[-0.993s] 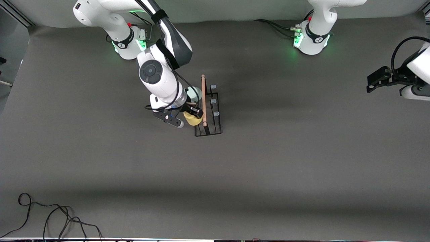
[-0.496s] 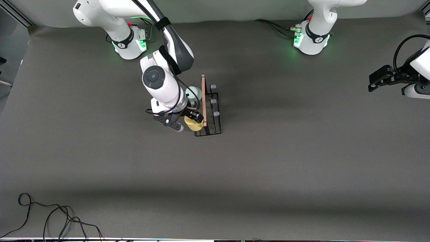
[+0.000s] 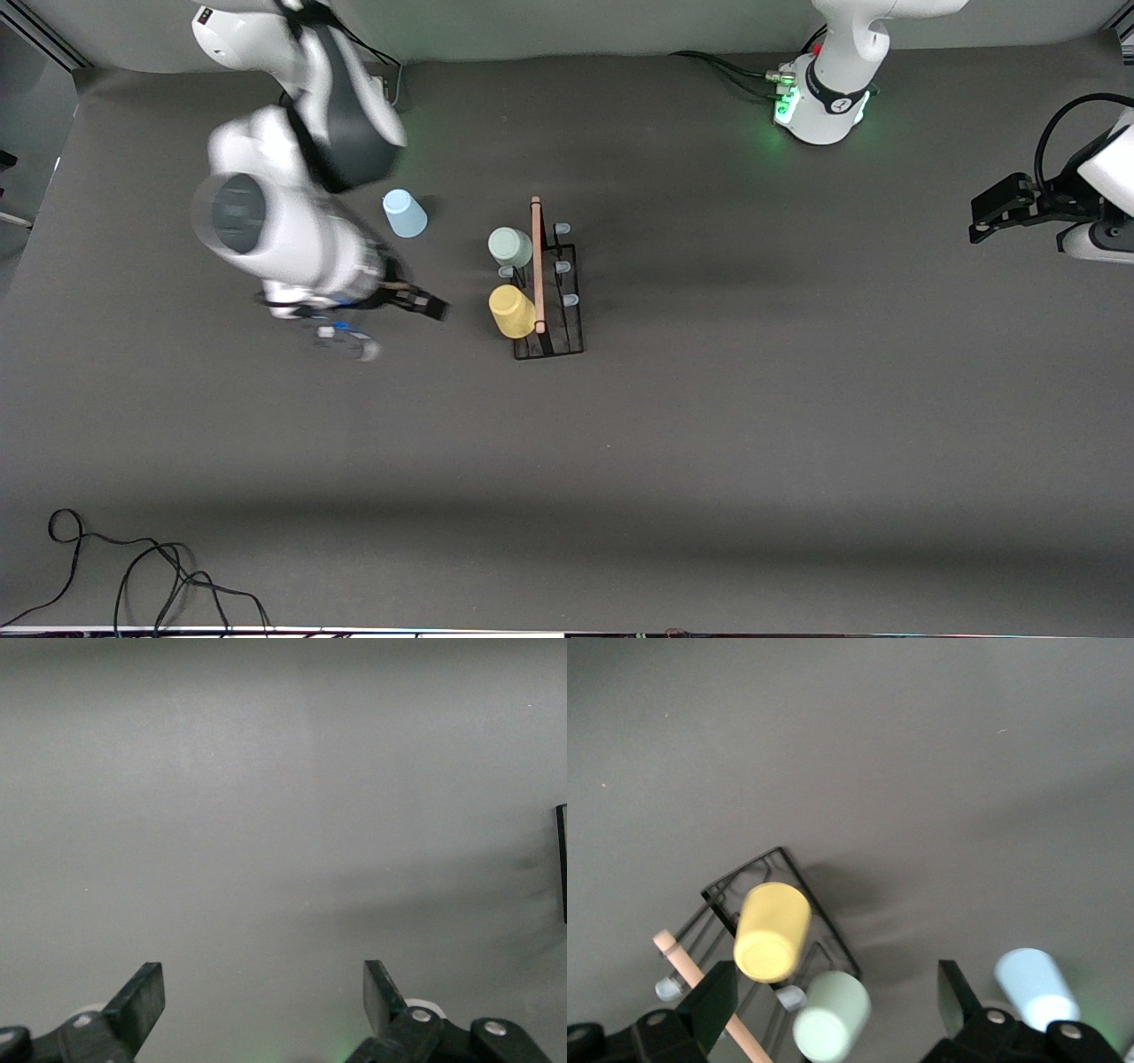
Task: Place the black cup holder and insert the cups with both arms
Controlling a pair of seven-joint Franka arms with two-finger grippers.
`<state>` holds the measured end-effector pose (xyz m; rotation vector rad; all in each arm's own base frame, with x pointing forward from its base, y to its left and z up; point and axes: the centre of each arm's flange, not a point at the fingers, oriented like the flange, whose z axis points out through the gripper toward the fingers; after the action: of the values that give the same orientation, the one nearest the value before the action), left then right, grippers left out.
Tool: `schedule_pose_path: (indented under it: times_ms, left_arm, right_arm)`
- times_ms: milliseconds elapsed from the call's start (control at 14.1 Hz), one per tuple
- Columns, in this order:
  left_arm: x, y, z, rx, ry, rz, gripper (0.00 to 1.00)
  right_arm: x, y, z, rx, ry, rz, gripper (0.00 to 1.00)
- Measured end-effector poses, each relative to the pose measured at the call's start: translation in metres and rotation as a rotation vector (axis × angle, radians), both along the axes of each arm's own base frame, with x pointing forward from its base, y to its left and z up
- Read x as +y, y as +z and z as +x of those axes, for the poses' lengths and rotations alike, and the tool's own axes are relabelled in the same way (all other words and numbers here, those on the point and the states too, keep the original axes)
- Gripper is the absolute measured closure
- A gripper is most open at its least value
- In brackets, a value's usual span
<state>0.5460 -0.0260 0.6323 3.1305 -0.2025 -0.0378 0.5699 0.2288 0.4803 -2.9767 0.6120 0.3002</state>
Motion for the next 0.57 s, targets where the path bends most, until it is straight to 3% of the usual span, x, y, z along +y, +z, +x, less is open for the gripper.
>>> schedule_pose_path:
  times_ms: [354,567]
  left_arm:
    - [0.000,-0.002,0.000,0.005,-0.001,0.001,0.00]
    - [-0.001,-0.002,0.000,0.003,-0.001,0.001,0.00]
  right_arm:
    - [-0.110,0.081,0.002,0.052,0.154,0.037,0.00]
    - [-0.159,0.116,-0.002,0.031,0.234,-0.025,0.00]
